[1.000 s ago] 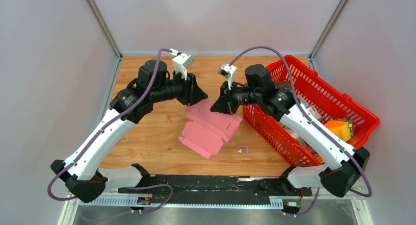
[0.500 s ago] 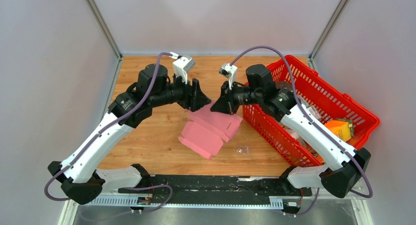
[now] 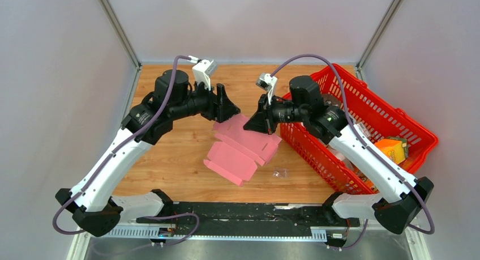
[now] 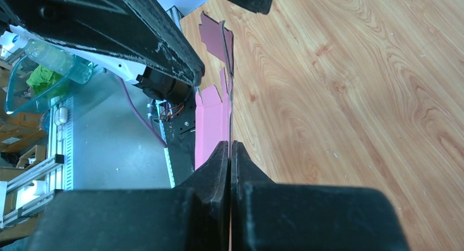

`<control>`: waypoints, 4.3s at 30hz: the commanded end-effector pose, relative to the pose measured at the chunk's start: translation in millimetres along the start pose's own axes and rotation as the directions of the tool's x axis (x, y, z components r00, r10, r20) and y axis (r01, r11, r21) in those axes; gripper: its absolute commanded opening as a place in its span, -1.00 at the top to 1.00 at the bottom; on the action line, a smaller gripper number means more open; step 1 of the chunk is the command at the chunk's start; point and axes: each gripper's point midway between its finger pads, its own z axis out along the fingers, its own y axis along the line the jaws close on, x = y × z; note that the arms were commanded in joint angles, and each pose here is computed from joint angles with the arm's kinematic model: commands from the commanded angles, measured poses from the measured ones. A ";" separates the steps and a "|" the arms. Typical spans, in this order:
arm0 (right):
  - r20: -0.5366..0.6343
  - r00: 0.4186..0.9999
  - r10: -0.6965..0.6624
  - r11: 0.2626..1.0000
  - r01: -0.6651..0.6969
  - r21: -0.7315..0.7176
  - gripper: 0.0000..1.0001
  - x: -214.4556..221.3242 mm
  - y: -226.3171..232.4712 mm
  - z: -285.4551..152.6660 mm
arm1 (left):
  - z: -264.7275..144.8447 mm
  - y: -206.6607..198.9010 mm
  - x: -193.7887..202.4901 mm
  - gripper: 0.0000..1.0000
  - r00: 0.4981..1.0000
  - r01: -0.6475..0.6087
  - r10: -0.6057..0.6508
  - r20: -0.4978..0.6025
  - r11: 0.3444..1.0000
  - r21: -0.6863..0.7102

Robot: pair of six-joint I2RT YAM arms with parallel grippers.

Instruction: Fold the paper box

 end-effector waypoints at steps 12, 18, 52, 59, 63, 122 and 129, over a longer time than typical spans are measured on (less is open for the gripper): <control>0.035 0.999 -0.004 0.999 0.005 -0.032 1.00 -9.9 3.6 4.2 | 1.1 -33.2 13.9 -0.07 1.000 -0.009 0.008 0.008 0.993 0.118; 0.003 1.000 0.026 0.999 -0.026 -0.027 1.00 -4.3 -4.0 13.0 | -4.2 -41.5 19.3 -0.08 1.000 -0.024 0.024 0.007 0.992 0.126; 0.015 0.997 0.079 0.997 -0.079 0.022 1.00 -3.6 -9.3 2.3 | -47.7 -18.9 25.9 -0.30 0.993 -0.059 0.055 0.100 0.998 0.030; 0.054 0.993 0.104 0.995 -0.103 -0.011 1.00 -10.5 -5.1 0.9 | -94.5 52.6 60.2 -0.17 0.993 0.061 -0.038 0.115 0.977 -0.205; 0.066 0.992 0.112 0.994 -0.110 -0.026 1.00 -16.3 -4.4 -1.6 | -82.4 63.0 70.3 0.02 0.984 0.136 -0.119 0.132 0.982 -0.133; 0.070 0.976 0.205 0.978 -0.202 -0.043 1.00 -16.9 -23.3 15.9 | -33.3 57.3 77.7 0.56 0.984 0.177 -0.176 0.035 0.984 -0.021; 0.087 0.964 0.253 0.967 -0.249 -0.054 1.00 -22.4 -23.9 19.7 | -30.3 44.4 81.3 0.61 0.984 0.178 -0.178 0.033 0.984 0.003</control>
